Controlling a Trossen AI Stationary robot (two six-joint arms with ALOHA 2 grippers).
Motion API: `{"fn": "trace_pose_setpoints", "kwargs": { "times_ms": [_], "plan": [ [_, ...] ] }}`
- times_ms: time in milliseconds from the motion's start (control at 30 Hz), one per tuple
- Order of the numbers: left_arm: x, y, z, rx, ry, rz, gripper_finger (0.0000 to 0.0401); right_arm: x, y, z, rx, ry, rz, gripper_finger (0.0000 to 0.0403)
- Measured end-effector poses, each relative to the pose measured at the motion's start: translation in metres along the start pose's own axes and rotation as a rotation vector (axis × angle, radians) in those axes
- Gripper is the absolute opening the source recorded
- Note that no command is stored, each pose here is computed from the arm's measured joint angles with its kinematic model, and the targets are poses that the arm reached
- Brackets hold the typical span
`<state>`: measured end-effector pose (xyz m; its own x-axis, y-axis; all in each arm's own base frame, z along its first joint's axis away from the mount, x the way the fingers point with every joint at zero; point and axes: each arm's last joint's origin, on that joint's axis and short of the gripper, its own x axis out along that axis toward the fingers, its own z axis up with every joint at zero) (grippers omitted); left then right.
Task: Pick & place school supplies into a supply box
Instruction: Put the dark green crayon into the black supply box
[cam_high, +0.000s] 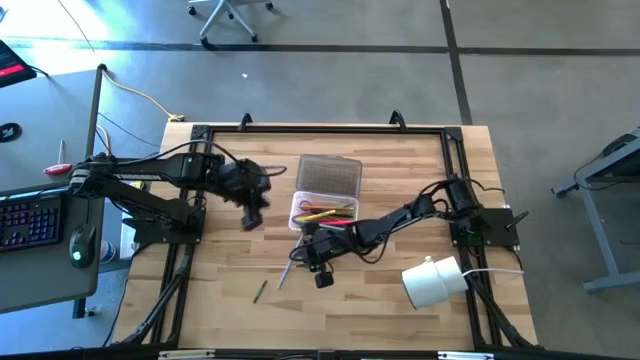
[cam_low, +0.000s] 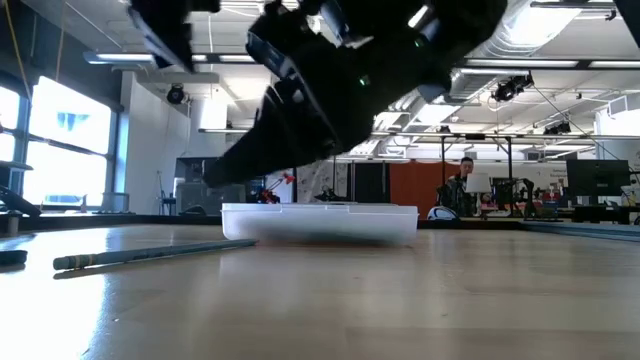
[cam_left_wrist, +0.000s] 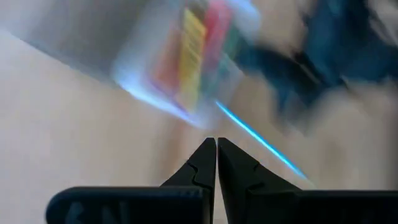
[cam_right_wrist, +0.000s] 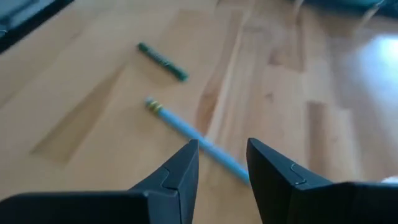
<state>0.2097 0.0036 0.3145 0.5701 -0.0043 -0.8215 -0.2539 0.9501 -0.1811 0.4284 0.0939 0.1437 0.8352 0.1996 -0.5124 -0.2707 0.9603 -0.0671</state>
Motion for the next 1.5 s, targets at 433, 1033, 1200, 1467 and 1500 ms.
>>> {"fn": "trace_pose_setpoints", "kwargs": {
  "times_ms": [433, 1033, 1200, 1467, 1500],
  "plan": [
    [0.013, -0.06, -0.074, -0.23, 0.458, -0.128, 0.0053, -0.001, 0.001, 0.014, -0.101, 0.036, -0.057, 0.0114],
    [0.091, -0.118, -0.1, -0.25, 0.658, -0.054, 0.0059, -0.005, 0.034, 0.004, -0.391, 0.22, -0.299, 0.0114],
    [0.105, -0.119, -0.104, -0.234, 0.679, -0.008, 0.0108, -0.005, 0.033, 0.004, -0.435, 0.225, -0.299, 0.0114],
    [0.123, -0.131, -0.098, -0.402, 0.586, -0.037, 0.0184, -0.004, 0.028, 0.008, -0.434, 0.191, -0.32, 0.0114],
    [0.126, -0.133, -0.098, -0.415, 0.583, -0.042, 0.0186, -0.004, 0.028, 0.009, -0.433, 0.187, -0.323, 0.0114]
  ]
}}
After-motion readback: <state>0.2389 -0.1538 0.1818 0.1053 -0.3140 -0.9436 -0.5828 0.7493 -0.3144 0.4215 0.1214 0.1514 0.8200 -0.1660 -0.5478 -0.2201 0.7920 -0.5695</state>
